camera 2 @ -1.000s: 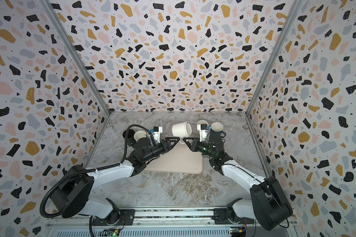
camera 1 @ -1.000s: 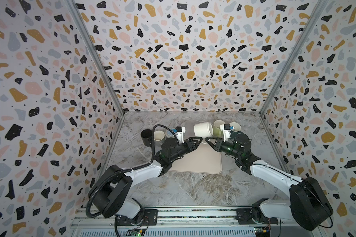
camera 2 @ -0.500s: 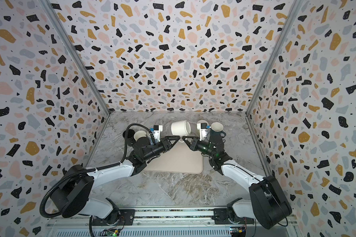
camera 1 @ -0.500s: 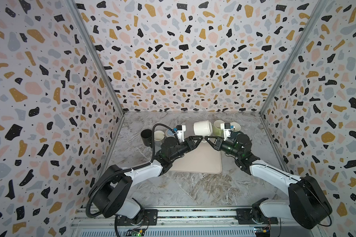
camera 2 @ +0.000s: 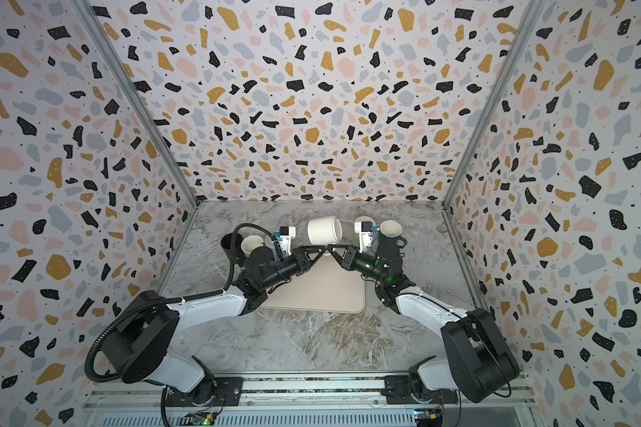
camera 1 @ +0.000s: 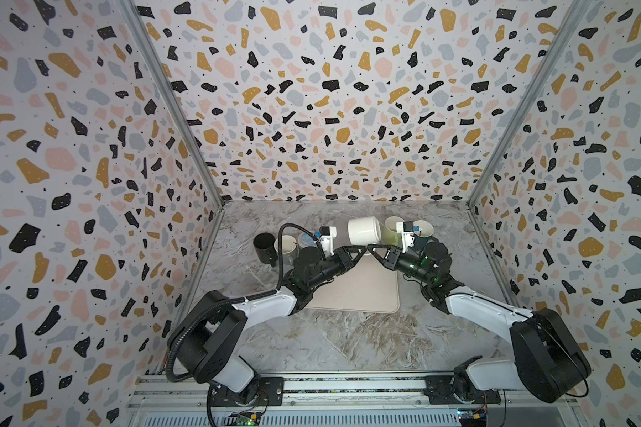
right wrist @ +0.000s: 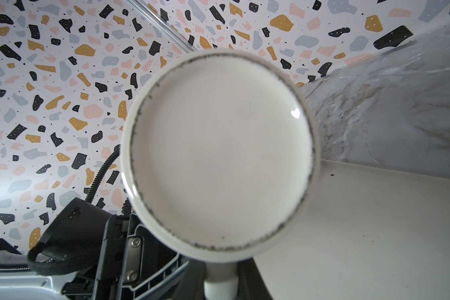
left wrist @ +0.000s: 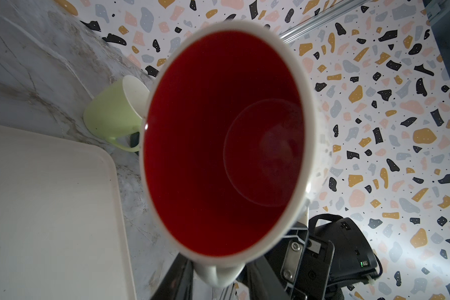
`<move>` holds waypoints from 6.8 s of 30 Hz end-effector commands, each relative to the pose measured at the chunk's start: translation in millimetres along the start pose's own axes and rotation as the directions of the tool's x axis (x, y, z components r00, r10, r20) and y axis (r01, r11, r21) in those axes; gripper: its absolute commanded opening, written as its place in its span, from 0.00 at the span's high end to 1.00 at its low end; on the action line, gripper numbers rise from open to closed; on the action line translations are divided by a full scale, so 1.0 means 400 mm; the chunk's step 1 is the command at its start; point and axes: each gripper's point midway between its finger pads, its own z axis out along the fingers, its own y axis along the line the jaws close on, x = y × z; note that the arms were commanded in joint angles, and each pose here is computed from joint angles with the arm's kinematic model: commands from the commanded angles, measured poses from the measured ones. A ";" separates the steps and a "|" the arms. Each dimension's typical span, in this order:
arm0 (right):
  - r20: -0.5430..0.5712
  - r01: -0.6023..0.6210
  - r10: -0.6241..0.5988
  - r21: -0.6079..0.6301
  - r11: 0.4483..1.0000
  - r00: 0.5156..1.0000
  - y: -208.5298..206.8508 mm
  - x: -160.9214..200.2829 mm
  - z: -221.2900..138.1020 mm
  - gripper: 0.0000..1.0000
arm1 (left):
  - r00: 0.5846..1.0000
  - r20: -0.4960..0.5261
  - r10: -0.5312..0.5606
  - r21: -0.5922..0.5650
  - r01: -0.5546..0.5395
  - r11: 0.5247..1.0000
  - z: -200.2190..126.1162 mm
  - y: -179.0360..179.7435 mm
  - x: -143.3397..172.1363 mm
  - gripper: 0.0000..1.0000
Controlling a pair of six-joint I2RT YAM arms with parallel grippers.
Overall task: Turn the mug right side up
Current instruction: Place the mug at the top-left of the table.
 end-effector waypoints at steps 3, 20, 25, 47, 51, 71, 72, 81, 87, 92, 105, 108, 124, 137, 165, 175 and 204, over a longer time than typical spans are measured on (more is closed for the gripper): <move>0.068 0.069 -0.061 -0.122 0.990 0.996 0.082 -0.044 -0.008 1.00 | 0.999 0.031 0.037 0.135 -0.041 0.990 0.012 -0.104 -0.034 0.67; 0.071 0.036 -0.027 -0.136 0.990 0.997 0.076 -0.028 -0.007 1.00 | 0.995 0.093 0.029 0.214 -0.048 0.976 0.010 -0.170 -0.076 0.70; 0.071 0.031 -0.021 -0.138 0.990 0.997 0.076 -0.025 -0.005 1.00 | 0.995 0.092 0.026 0.210 -0.045 0.977 0.014 -0.168 -0.076 0.75; 0.039 -0.009 0.014 -0.144 0.990 0.999 0.058 0.009 0.019 1.00 | 0.993 0.120 0.019 0.277 -0.051 0.960 0.012 -0.215 -0.098 0.83; 0.035 -0.016 0.022 -0.151 0.988 0.999 0.060 0.014 0.018 1.00 | 0.991 0.135 0.019 0.268 -0.055 0.962 0.014 -0.211 -0.105 0.79; 0.027 -0.027 0.031 -0.131 0.991 0.999 0.044 0.033 0.009 1.00 | 0.984 0.157 0.087 0.204 -0.119 0.972 0.027 -0.204 -0.121 1.00; 0.028 -0.024 0.028 -0.129 0.991 0.999 0.044 0.032 0.009 1.00 | 0.984 0.155 0.093 0.198 -0.123 0.972 0.026 -0.202 -0.120 1.00; 0.026 0.002 0.000 -0.072 0.997 1.000 0.023 0.027 0.005 0.97 | 0.976 0.151 0.156 0.117 -0.174 0.978 0.030 -0.167 -0.115 1.00; 0.036 0.021 -0.020 -0.026 0.999 0.999 0.012 0.029 -0.012 0.76 | 0.971 0.134 0.197 0.075 -0.208 0.975 0.050 -0.159 -0.121 1.00; 0.029 0.037 -0.037 -0.002 0.999 0.999 0.008 0.033 -0.021 0.59 | 0.957 0.131 0.259 -0.001 -0.261 0.965 0.059 -0.141 -0.135 1.00; 0.049 0.066 -0.067 0.029 0.997 0.997 -0.001 0.008 -0.056 0.35 | 0.928 0.122 0.352 -0.133 -0.336 0.933 0.060 -0.101 -0.175 1.00; 0.052 0.087 -0.090 0.058 0.995 0.995 -0.003 0.004 -0.065 0.33 | 0.920 0.141 0.366 -0.184 -0.339 0.923 0.037 -0.079 -0.207 1.00; 0.090 0.175 -0.203 0.256 0.951 0.975 -0.022 -0.046 -0.159 0.31 | 0.903 0.077 0.422 -0.366 -0.368 0.855 0.081 0.043 -0.257 1.00; 0.111 0.210 -0.269 0.376 0.903 0.957 -0.020 -0.054 -0.241 0.28 | 0.888 -0.057 0.456 -0.504 -0.420 0.755 0.147 0.160 -0.263 1.00; 0.006 0.241 -0.270 0.431 0.869 0.963 -0.069 -0.018 -0.247 0.28 | 0.806 0.124 0.579 -0.947 -0.078 0.312 -0.583 0.213 -0.648 1.00; -0.004 0.272 -0.299 0.430 0.861 0.954 -0.060 -0.020 -0.254 0.26 | 0.824 0.066 0.563 -0.993 -0.003 0.122 -0.753 0.253 -0.631 1.00; 0.007 0.289 -0.327 0.447 0.846 0.945 -0.068 0.000 -0.268 0.13 | 0.932 0.015 0.363 -0.999 0.027 -0.030 -0.835 0.523 -0.567 1.00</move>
